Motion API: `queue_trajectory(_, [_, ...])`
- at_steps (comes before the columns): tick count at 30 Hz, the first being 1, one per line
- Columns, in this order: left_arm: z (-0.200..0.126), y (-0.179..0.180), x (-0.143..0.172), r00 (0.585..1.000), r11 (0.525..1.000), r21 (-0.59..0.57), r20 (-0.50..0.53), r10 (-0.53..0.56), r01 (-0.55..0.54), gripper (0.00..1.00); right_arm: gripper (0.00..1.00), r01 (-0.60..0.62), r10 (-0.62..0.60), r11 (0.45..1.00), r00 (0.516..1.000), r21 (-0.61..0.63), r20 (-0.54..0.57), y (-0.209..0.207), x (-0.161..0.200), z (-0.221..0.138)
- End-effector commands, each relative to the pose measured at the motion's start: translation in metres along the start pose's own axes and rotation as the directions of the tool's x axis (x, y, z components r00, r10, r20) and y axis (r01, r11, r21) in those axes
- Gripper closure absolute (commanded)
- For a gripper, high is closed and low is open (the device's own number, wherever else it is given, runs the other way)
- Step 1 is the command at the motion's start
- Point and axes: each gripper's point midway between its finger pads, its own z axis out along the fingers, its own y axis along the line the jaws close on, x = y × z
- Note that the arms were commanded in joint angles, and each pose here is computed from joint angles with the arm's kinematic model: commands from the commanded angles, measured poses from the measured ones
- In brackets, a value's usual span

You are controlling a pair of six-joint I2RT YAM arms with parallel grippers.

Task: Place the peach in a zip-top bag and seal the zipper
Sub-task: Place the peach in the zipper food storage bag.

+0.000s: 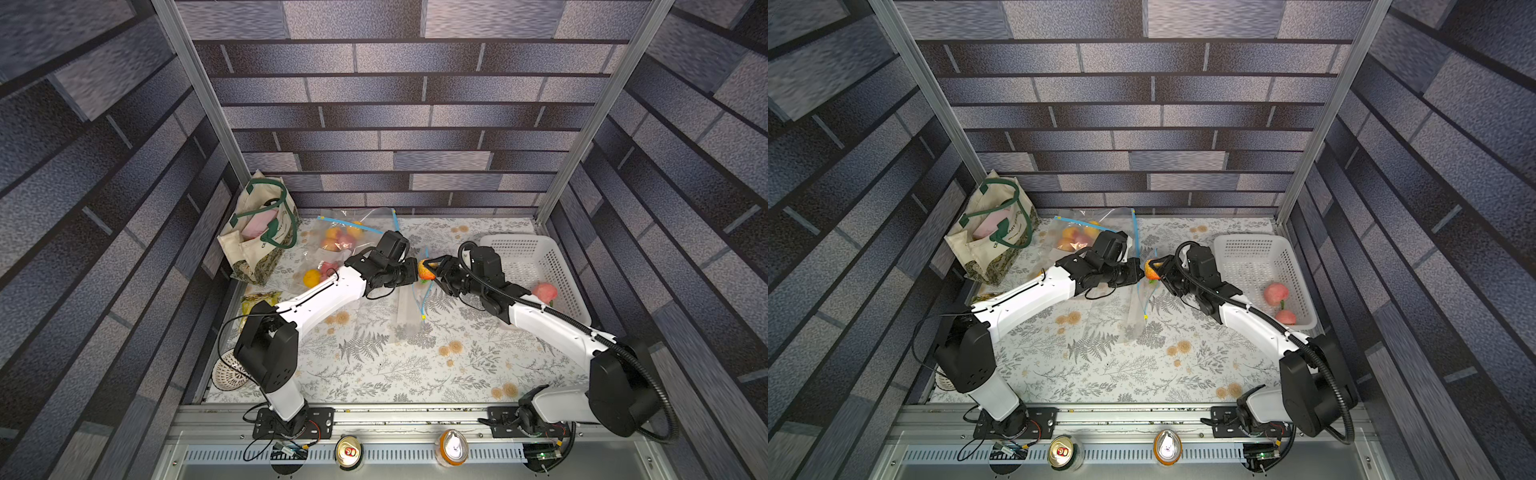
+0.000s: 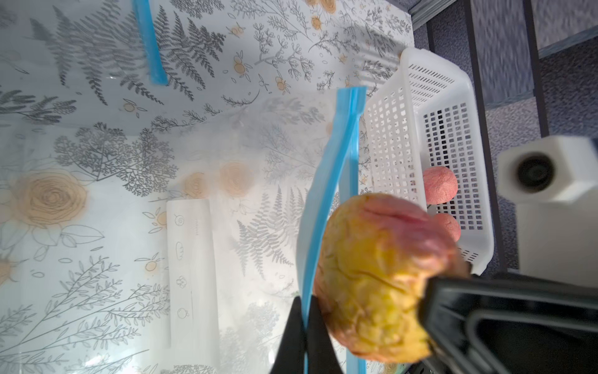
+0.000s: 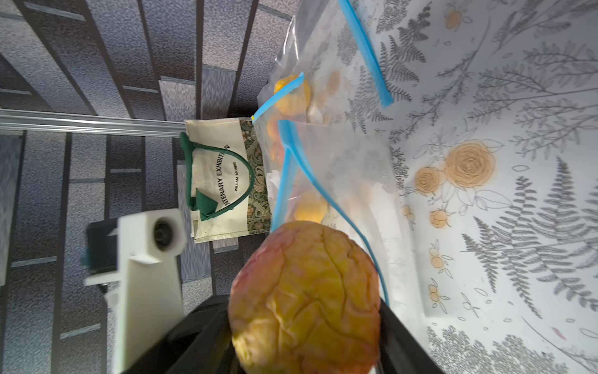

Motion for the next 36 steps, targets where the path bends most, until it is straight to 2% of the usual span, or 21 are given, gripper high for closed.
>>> queue_trajectory(1, [-0.025,-0.013,-0.013,0.998,1.000,0.026,0.068,0.015,-0.017,1.00,0.40,0.006,-0.004,0.993,1.000,0.116,-0.022,-0.033,0.012,-0.001])
queue_trajectory(4, [-0.024,-0.015,-0.011,0.998,0.999,0.029,0.055,0.030,-0.032,1.00,0.40,0.061,-0.057,0.988,0.998,0.145,-0.030,-0.034,0.012,-0.005])
queue_trajectory(6, [-0.020,-0.019,-0.005,0.999,0.998,0.035,0.021,0.048,-0.049,1.00,0.40,0.138,-0.126,0.977,0.989,0.160,-0.079,-0.026,0.019,-0.003])
queue_trajectory(11, [-0.017,-0.032,0.003,0.999,0.996,0.071,-0.020,0.051,-0.049,1.00,0.37,0.301,-0.260,0.935,0.942,0.188,-0.212,-0.019,0.035,0.004])
queue_trajectory(15, [-0.026,-0.040,-0.003,1.000,0.992,0.127,-0.012,0.023,-0.021,1.00,0.33,0.379,-0.313,0.895,0.909,0.235,-0.274,-0.032,0.040,0.003])
queue_trajectory(16, [-0.029,-0.043,-0.005,1.000,0.990,0.138,-0.008,0.021,-0.020,1.00,0.32,0.400,-0.336,0.885,0.903,0.238,-0.270,-0.024,0.035,0.002])
queue_trajectory(23, [-0.045,-0.045,-0.009,1.000,0.990,0.137,0.002,0.023,-0.024,1.00,0.23,0.425,-0.357,0.860,0.896,0.282,-0.263,-0.022,0.028,-0.005])
queue_trajectory(26, [-0.045,-0.025,-0.007,0.999,0.998,0.038,0.009,0.047,-0.047,1.00,0.21,0.432,-0.365,0.851,0.895,0.298,-0.256,-0.016,0.025,-0.013])
queue_trajectory(28, [-0.047,-0.013,-0.008,0.999,0.999,-0.007,0.014,0.046,-0.046,1.00,0.20,0.449,-0.377,0.826,0.890,0.342,-0.258,-0.019,0.021,-0.021])
queue_trajectory(33, [-0.054,-0.025,-0.011,0.998,0.997,0.048,0.019,0.057,-0.058,1.00,0.21,0.454,-0.384,0.783,0.891,0.425,-0.245,-0.027,0.012,-0.033])
queue_trajectory(36, [-0.060,-0.036,-0.011,0.997,0.995,0.077,0.023,0.069,-0.070,1.00,0.25,0.449,-0.386,0.763,0.893,0.465,-0.230,-0.031,0.006,-0.036])
